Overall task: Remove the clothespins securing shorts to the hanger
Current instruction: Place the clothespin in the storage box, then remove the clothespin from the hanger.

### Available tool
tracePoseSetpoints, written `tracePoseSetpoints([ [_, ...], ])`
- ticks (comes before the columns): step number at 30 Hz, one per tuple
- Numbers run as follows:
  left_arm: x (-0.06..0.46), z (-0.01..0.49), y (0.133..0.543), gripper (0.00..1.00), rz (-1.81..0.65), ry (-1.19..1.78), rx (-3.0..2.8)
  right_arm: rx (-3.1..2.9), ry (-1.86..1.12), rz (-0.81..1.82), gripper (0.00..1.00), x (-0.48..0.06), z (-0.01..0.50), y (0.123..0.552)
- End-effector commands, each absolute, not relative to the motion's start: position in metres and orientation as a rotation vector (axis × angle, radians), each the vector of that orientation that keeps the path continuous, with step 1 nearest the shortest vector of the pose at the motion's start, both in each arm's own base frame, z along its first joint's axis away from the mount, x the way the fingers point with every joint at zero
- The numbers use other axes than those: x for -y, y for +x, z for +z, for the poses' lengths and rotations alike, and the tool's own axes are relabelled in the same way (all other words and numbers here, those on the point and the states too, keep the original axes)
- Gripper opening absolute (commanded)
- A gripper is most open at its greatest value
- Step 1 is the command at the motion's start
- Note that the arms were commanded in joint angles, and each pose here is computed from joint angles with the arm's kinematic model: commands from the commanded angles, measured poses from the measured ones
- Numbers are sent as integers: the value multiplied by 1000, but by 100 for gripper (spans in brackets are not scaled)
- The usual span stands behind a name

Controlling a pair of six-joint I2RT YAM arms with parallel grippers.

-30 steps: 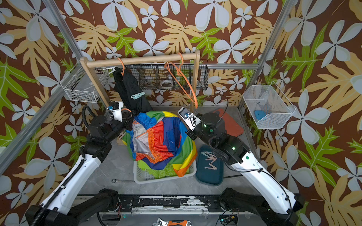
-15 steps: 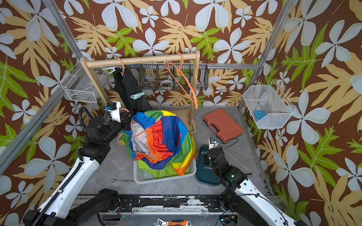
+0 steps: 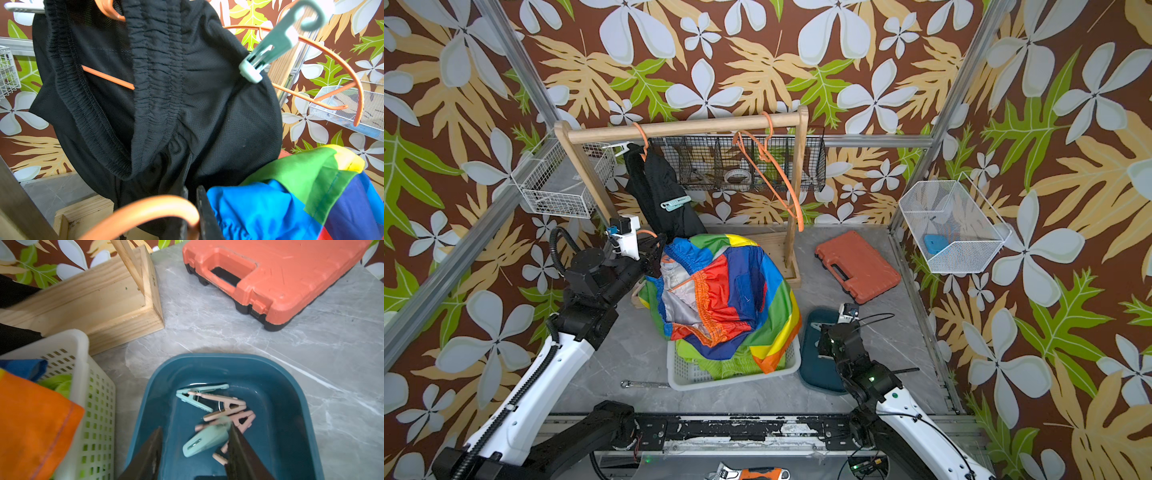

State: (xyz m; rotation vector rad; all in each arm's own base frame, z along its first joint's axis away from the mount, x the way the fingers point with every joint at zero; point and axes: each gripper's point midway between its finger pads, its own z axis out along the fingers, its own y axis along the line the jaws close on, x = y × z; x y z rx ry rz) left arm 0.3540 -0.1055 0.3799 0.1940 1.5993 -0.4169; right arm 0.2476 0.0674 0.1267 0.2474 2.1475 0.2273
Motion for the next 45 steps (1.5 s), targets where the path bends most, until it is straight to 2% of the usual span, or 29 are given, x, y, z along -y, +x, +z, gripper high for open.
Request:
tracePoseSetpoints([
  [1, 105, 391, 353, 0, -416, 190, -1560, -2086, 206, 246, 57, -72, 154, 254],
  [6, 105, 391, 353, 0, -418, 189, -1560, -1976, 47, 409, 55, -102, 208, 259],
  [10, 105, 392, 353, 0, -420, 190, -1558, -1916, -58, 551, 49, -132, 247, 266],
  [13, 104, 394, 351, 0, -417, 188, -1553, -1905, -122, 585, 39, -147, 256, 275],
  [16, 103, 393, 352, 0, -413, 184, -1554, -1879, -159, 655, 36, -167, 262, 285],
  [19, 104, 392, 354, 0, -413, 183, -1560, -1876, -243, 725, 34, -210, 264, 280],
  [25, 102, 395, 353, 0, -404, 182, -1552, -1944, -405, 841, 34, -294, 238, 244],
  [30, 109, 398, 347, 0, -413, 188, -1555, -2014, -371, 813, 34, -291, 182, 245],
  [36, 157, 388, 333, 0, -401, 282, -1607, -2094, -395, 732, 34, -294, 128, 253],
  [40, 170, 374, 333, 0, -427, 303, -1644, -2073, -406, 710, 38, -289, 137, 252],
  [45, 174, 357, 341, 0, -405, 327, -1678, -1981, -547, 549, 53, -271, 202, 251],
])
